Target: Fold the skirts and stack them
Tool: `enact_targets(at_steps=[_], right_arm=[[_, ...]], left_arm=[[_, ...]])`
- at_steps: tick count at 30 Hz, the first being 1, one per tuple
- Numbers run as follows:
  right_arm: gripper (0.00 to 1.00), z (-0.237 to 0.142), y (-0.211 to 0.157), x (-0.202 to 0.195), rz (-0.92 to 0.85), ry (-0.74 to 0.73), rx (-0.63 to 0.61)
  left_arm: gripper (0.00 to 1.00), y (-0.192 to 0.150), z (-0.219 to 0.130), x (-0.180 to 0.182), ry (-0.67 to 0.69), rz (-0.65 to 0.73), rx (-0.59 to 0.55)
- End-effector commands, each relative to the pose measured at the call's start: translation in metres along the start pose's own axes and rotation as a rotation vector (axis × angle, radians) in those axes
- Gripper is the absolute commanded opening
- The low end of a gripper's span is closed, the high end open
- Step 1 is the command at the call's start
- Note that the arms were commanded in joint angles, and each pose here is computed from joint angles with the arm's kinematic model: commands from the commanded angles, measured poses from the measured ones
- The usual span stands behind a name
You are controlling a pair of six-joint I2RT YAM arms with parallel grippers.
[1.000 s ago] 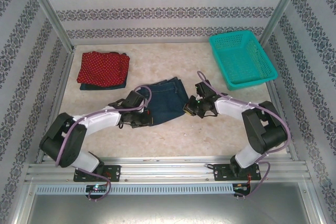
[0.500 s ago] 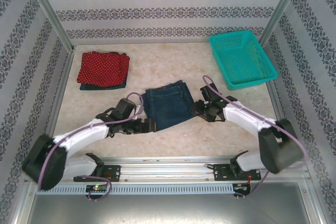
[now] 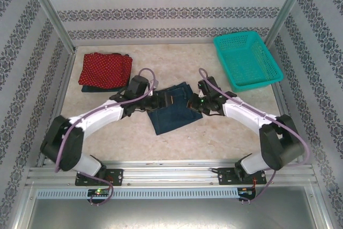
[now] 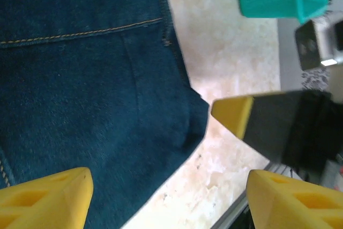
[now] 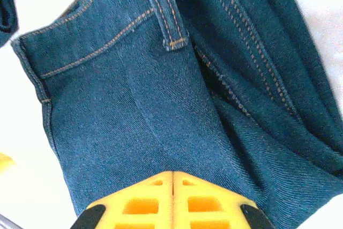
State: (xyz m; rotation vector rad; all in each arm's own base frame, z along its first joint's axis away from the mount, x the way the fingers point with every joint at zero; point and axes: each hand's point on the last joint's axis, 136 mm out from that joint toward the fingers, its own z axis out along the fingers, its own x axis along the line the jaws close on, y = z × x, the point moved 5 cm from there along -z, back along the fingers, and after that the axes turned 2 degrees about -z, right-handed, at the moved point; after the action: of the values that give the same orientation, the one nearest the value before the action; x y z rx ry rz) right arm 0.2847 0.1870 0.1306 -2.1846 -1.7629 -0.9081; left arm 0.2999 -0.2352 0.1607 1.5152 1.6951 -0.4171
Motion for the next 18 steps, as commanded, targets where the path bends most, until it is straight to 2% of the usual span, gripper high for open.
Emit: enact_targets(at_steps=[1, 3, 5, 7, 9, 11, 14, 18], right_arm=[[0.08, 0.014, -0.006, -0.012, 0.031, -0.024, 0.026], [0.09, 0.025, -0.01, -0.034, 0.05, -0.107, 0.041], [0.09, 0.032, -0.018, -0.06, 0.091, -0.189, 0.069], [0.09, 0.039, -0.029, -0.081, 0.136, -0.229, 0.091], [0.09, 0.04, -0.034, -0.087, 0.155, -0.23, 0.106], [0.09, 0.035, -0.03, -0.08, 0.145, -0.21, 0.092], [0.14, 0.018, -0.009, -0.051, 0.076, -0.127, 0.019], [0.28, 0.001, 0.016, -0.013, -0.066, -0.021, -0.043]], left_arm=[[0.77, 0.02, 0.025, -0.003, -0.031, -0.026, -0.036], [0.81, 0.019, 0.041, 0.035, 0.123, -0.095, -0.051], [0.77, 0.007, 0.048, 0.081, 0.232, -0.21, -0.04], [0.75, -0.008, 0.041, 0.121, 0.251, -0.351, -0.037], [0.74, -0.013, 0.028, 0.136, 0.207, -0.417, -0.074], [0.79, -0.01, 0.02, 0.129, 0.154, -0.396, -0.075], [0.84, 0.004, 0.016, 0.093, 0.032, -0.298, -0.043], [0.86, 0.024, 0.007, 0.064, -0.017, -0.226, -0.062]])
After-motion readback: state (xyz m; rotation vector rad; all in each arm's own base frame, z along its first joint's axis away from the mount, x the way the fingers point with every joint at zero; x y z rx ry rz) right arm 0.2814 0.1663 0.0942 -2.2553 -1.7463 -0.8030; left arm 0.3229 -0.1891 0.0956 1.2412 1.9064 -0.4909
